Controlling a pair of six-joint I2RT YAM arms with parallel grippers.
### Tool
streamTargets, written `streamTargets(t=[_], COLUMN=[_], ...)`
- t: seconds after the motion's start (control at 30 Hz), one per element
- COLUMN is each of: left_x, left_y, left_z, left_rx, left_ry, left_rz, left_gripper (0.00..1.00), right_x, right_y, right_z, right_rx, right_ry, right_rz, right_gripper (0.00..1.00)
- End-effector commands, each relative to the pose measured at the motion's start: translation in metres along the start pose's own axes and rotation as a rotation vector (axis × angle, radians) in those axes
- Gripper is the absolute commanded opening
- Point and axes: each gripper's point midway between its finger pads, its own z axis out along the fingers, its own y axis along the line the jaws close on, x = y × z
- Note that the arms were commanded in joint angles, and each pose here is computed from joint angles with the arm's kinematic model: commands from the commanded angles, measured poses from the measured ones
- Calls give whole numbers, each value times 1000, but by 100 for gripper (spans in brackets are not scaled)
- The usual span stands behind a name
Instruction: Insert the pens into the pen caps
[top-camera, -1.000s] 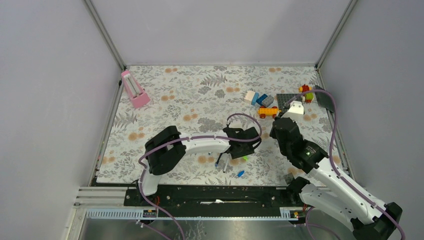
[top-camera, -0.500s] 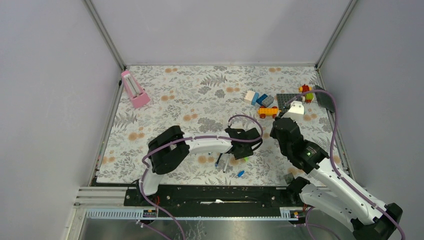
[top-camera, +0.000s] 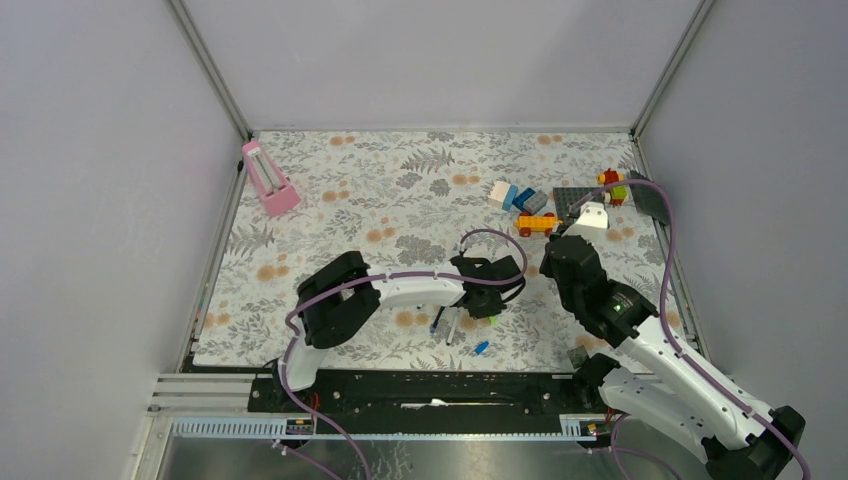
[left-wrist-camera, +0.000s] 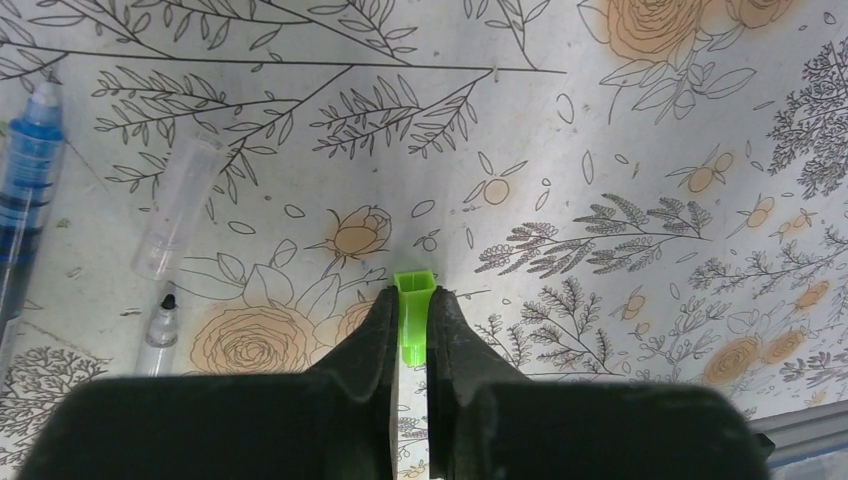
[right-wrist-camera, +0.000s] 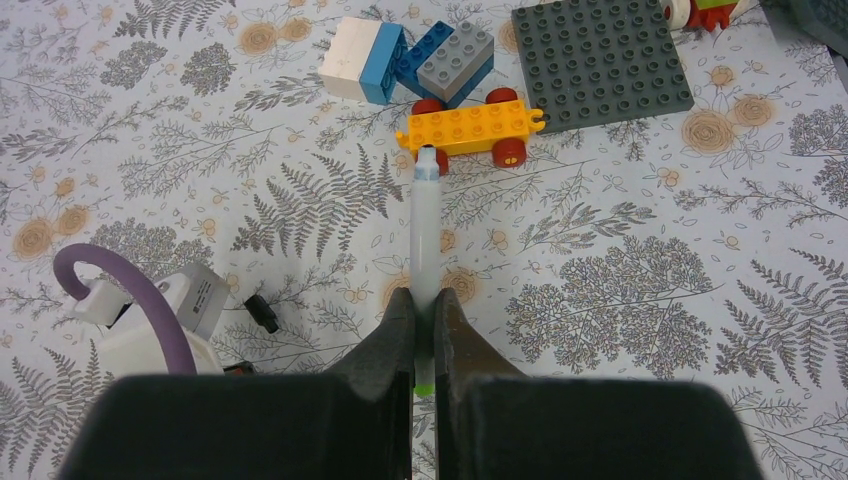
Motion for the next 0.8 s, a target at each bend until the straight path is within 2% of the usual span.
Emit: streamTargets(t=[0.0,0.2,0.43,0.63,0.77], left_x=[-1,-42,-100,-124,-131], left_y=[-9,2,76,163,194], left_z=[-13,-57,-86,-61,-44], left_rx=[63,111,79,-55,-98], left_ry=[-2,-122,-219,-196,-180], left_rz=[23,59,84,60,26], left_gripper=[0,0,0,0,0], right_x=[-8,-14,-6,17,30], right_y=[0,5,38,72,95], right_z=[-2,-7,-6,5,10], right_rx=[-8,-48,-205,-341,-462], right_ry=[-20,-33,3,66,71], right_rz=[21,37,66,60,49], right_gripper=[0,0,0,0,0])
